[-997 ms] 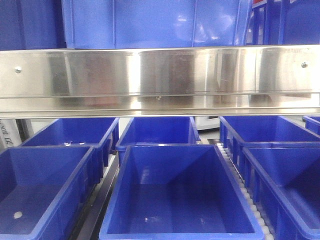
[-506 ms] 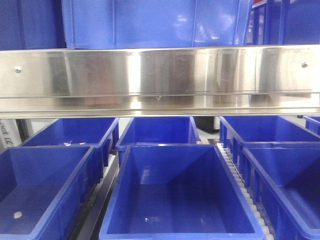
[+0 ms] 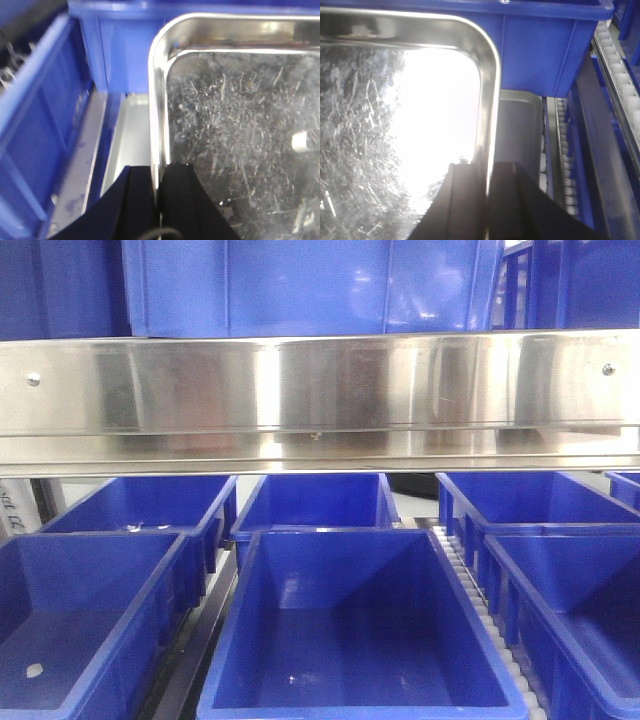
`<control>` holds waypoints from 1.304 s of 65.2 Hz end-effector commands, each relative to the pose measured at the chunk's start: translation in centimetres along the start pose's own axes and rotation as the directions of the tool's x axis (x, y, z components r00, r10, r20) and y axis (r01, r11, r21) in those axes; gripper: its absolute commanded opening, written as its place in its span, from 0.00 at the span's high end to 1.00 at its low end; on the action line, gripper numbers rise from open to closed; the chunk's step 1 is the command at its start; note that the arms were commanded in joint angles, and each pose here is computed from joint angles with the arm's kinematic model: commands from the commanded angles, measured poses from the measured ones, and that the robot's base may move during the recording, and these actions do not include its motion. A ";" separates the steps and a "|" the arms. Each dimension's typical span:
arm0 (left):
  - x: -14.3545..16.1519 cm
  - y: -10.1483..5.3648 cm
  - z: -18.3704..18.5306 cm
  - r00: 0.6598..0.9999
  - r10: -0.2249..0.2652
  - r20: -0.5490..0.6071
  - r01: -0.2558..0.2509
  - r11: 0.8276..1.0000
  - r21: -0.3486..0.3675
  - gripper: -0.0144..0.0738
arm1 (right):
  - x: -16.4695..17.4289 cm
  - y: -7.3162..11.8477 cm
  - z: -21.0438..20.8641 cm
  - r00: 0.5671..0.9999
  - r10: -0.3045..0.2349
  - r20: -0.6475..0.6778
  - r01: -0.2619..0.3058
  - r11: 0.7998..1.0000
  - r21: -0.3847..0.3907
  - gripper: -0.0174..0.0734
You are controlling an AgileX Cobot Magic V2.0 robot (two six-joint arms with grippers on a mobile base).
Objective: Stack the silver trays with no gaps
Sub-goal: 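Drive to the target shelf holding the tray above the other tray, then lower the held tray onto the silver tray and open both grippers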
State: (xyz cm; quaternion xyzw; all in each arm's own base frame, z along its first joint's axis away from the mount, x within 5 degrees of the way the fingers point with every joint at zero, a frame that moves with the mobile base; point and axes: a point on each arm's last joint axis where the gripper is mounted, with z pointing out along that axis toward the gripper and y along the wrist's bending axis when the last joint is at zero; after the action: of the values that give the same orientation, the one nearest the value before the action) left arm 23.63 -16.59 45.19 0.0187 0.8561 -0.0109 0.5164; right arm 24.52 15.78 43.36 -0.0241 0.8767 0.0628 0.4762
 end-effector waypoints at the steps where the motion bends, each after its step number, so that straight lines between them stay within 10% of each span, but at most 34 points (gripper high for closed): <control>1: -0.2 -1.3 1.5 1.000 -0.029 0.010 0.027 0.991 0.131 0.86 | -0.5 1.4 1.0 0.998 -0.003 0.057 0.008 0.996 -0.087 0.82; 15: -0.1 -0.3 5.9 0.991 -0.106 -0.085 0.122 0.968 0.220 0.86 | -1.2 -0.4 4.9 0.975 0.221 -0.006 -0.219 0.964 -0.149 0.82; 22: 0.4 0.1 8.6 0.986 -0.107 -0.126 0.134 0.962 0.236 0.86 | -1.1 -1.6 7.2 0.967 0.251 -0.039 -0.254 0.959 -0.129 0.82; 85: 4.6 0.7 19.0 0.969 -0.065 -0.237 0.098 0.987 0.130 0.86 | 1.8 -1.7 17.8 0.969 0.189 -0.159 -0.194 0.981 -0.018 0.82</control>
State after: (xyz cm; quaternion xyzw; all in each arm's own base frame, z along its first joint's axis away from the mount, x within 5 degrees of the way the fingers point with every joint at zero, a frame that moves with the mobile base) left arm 38.19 -15.62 31.56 0.0162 0.9217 -0.0574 0.3833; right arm 38.45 15.65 30.74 0.0546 0.9251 0.0863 0.3657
